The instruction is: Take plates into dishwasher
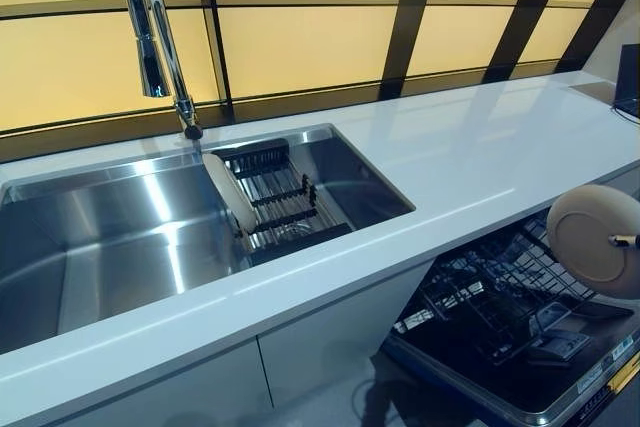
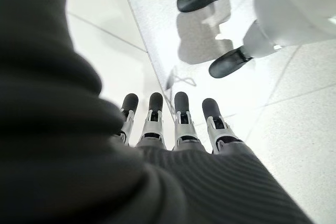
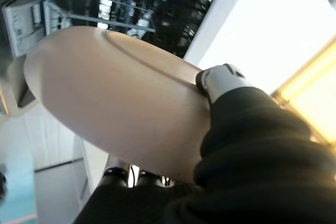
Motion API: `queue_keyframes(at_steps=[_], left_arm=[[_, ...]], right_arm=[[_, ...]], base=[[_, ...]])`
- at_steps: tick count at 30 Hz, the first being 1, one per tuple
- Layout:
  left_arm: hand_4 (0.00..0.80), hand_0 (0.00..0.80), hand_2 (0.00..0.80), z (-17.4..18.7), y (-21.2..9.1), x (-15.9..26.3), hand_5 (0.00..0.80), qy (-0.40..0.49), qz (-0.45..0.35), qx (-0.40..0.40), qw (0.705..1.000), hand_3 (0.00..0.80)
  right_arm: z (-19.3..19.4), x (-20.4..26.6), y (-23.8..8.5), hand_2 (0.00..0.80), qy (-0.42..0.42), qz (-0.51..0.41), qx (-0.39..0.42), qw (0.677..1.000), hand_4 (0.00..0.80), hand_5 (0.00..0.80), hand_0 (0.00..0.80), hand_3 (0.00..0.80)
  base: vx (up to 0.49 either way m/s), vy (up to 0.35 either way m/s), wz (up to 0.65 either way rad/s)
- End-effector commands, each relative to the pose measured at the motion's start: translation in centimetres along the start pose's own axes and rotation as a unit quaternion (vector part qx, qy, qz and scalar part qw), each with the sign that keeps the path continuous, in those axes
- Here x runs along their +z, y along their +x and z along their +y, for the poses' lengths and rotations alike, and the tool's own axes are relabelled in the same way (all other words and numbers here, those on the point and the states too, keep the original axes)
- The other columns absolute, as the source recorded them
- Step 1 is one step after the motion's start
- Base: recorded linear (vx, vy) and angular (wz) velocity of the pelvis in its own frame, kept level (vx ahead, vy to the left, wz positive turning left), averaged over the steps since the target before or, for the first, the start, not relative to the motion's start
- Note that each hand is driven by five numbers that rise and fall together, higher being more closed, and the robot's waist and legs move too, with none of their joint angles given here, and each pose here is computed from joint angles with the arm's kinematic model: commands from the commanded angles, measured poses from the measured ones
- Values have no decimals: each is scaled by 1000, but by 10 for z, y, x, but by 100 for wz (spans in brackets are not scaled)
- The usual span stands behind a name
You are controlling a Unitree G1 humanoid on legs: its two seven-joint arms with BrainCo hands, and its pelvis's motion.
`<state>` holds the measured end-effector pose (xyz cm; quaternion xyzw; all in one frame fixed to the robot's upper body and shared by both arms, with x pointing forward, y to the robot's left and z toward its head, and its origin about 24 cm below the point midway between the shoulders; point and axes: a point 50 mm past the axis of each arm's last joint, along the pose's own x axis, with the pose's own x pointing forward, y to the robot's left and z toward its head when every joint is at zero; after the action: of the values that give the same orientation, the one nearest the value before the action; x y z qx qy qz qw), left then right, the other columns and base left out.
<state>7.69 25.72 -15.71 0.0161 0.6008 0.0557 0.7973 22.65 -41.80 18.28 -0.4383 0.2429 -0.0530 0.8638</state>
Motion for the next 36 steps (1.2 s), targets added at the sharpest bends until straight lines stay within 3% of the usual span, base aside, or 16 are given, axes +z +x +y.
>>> queue_keyframes(at_steps=[1,13,22,36], left_arm=[[0,0,0,17,-3,1,0,11,2,23,1000,0],[0,0,0,18,-3,17,0,22,-25,17,999,0],[0,0,0,12,-2,32,0,16,-56,6,998,0],[0,0,0,-1,-1,53,0,16,-92,-19,995,0]], right_arm=[[-30,21,-10,800,-38,-62,-94,993,800,800,800,800],[-14,30,1,800,-135,-46,-109,984,800,800,800,800],[15,17,22,800,-115,-10,-107,988,800,800,800,800],[15,-5,39,800,-106,64,-161,979,800,800,800,800]], base=[[-55,-82,-12],[-49,-86,-2],[-54,-45,0],[-29,-2,1]])
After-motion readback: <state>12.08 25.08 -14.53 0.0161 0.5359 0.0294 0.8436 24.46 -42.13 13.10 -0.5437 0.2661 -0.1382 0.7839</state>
